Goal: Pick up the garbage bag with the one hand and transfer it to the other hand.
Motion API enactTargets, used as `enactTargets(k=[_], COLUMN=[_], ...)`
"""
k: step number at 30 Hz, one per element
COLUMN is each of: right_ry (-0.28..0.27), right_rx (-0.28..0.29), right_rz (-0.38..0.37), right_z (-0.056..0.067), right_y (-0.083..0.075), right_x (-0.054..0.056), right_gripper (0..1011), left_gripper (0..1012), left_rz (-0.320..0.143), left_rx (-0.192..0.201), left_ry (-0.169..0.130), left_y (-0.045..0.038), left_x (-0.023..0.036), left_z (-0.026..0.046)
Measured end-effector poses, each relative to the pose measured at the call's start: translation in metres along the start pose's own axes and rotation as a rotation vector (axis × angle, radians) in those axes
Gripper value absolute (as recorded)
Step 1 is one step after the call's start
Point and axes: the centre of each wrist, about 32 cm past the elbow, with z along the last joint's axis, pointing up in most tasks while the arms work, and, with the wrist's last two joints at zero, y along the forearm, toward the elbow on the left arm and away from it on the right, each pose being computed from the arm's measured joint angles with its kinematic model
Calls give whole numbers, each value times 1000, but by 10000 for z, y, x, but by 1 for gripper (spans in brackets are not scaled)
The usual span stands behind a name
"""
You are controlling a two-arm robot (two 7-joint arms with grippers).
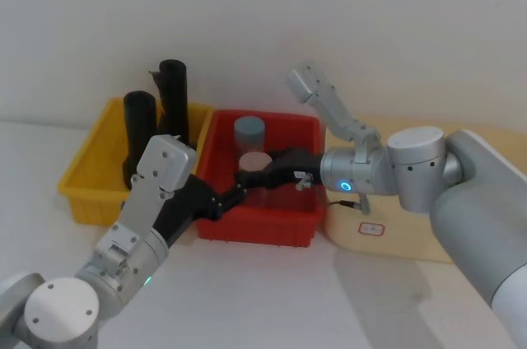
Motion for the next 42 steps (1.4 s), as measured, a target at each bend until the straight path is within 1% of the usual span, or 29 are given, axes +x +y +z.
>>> enactTargets(k=[3,5,6,7,9,11,12,24,29,34,37,38,41,42], right_ry=[0,1,1,1,1,1,1,1,-6,-21,-37,-37,-49,-54], right_rx=[0,-1,-1,-2,-2,-2,-2,-2,10,41,74,74,102,121], right_rz=[0,-1,-1,-1,-1,-1,-2,-3,-5,-20,-38,-38,-61,-73], right_z=[-3,-7,-6,-7,-8,-9,-9,-9,8,46,85,85,109,119], right_y=[3,4,5,5,5,6,6,6,-22,-105,-192,-192,-278,-332], right_x=[1,4,4,5,6,8,8,10,-2,-35,-69,-69,-91,-107], right_gripper=[907,855,799,791,745,677,665,664,664,664,664,664,664,664], left_gripper=[1001,1001,1001,1001,1001,1001,1001,1001,1001,1001,1001,1001,1001,1001], left_rz=[0,0,0,0,0,0,0,0,0,0,0,0,0,0], left_rx=[0,0,0,0,0,0,0,0,0,0,0,0,0,0], left_ry=[0,0,0,0,0,0,0,0,0,0,0,0,0,0], left_y=[0,0,0,0,0,0,0,0,0,0,0,0,0,0], left_x=[0,0,0,0,0,0,0,0,0,0,0,0,0,0], left_z=[0,0,0,0,0,0,0,0,0,0,0,0,0,0])
